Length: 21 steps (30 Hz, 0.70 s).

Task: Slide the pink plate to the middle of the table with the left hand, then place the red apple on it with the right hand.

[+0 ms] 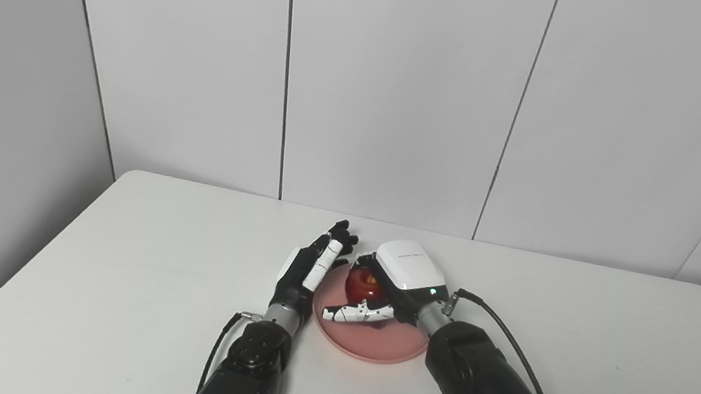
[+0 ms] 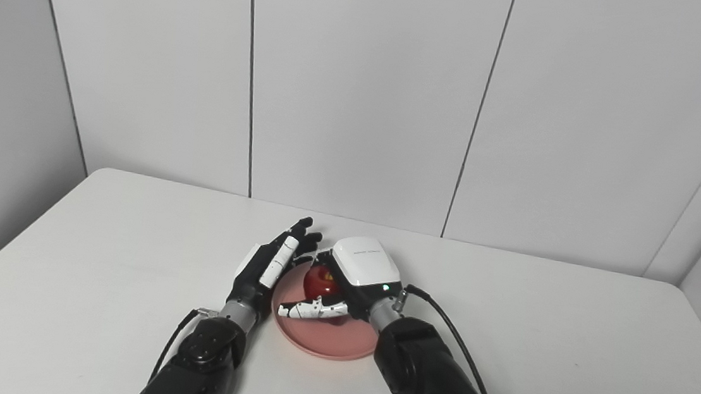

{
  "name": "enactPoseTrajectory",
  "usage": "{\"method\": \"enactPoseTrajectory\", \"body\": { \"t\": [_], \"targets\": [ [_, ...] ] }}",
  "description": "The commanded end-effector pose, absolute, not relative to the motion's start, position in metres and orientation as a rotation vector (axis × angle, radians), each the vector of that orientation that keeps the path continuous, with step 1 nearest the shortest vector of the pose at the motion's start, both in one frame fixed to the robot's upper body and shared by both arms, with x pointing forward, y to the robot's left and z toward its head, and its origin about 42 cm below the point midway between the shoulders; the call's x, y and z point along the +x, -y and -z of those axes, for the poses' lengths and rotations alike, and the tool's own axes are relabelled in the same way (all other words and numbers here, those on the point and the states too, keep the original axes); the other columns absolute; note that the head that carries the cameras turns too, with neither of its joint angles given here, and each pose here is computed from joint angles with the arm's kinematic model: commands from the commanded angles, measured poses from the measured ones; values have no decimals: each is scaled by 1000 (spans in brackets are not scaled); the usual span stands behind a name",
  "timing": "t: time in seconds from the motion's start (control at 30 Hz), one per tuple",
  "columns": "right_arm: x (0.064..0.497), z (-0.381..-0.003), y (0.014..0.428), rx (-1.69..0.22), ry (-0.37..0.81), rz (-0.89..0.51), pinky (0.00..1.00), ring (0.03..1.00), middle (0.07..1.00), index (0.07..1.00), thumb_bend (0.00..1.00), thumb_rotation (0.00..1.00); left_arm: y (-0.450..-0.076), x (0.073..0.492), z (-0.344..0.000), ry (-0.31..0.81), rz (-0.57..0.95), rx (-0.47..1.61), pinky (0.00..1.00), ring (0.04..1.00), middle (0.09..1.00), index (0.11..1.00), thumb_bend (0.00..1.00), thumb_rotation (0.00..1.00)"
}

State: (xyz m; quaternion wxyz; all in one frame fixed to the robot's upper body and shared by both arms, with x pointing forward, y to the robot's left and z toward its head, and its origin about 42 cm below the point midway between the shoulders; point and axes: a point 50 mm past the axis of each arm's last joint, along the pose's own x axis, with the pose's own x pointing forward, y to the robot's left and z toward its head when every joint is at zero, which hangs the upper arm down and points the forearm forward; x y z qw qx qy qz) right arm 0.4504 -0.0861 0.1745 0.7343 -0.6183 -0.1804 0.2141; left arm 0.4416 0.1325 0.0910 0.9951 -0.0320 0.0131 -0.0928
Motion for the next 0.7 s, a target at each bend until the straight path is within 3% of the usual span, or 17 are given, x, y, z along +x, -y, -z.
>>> {"method": "enactPoseTrajectory", "body": {
  "t": [0.0, 0.2, 0.3, 0.33, 0.43, 0.67],
  "targets": [
    [458, -200, 81, -1363, 494, -410, 183, 253, 331, 530, 690, 823, -132, 414, -51, -139, 168, -79, 865, 891, 840, 908, 960, 871],
    [455, -199, 82, -1391, 532, -394, 213, 302, 402, 554, 687, 822, -134, 414, -50, -140, 173, -68, 870, 908, 864, 913, 976, 875],
    [455, -199, 84, -1392, 549, -384, 398, 482, 556, 590, 713, 840, -135, 414, -49, -141, 176, -63, 862, 902, 883, 921, 978, 881],
    [455, -199, 85, -1396, 553, -380, 406, 490, 562, 592, 714, 841, -135, 414, -49, -144, 175, -63, 862, 902, 884, 921, 978, 881],
    [456, -199, 88, -1418, 557, -371, 568, 618, 660, 658, 758, 908, -135, 414, -49, -147, 173, -64, 860, 905, 901, 935, 980, 879],
    [458, -198, 94, -1439, 555, -362, 812, 772, 770, 742, 804, 998, -136, 414, -49, -144, 176, -67, 855, 907, 904, 937, 974, 883]
  ]
}}
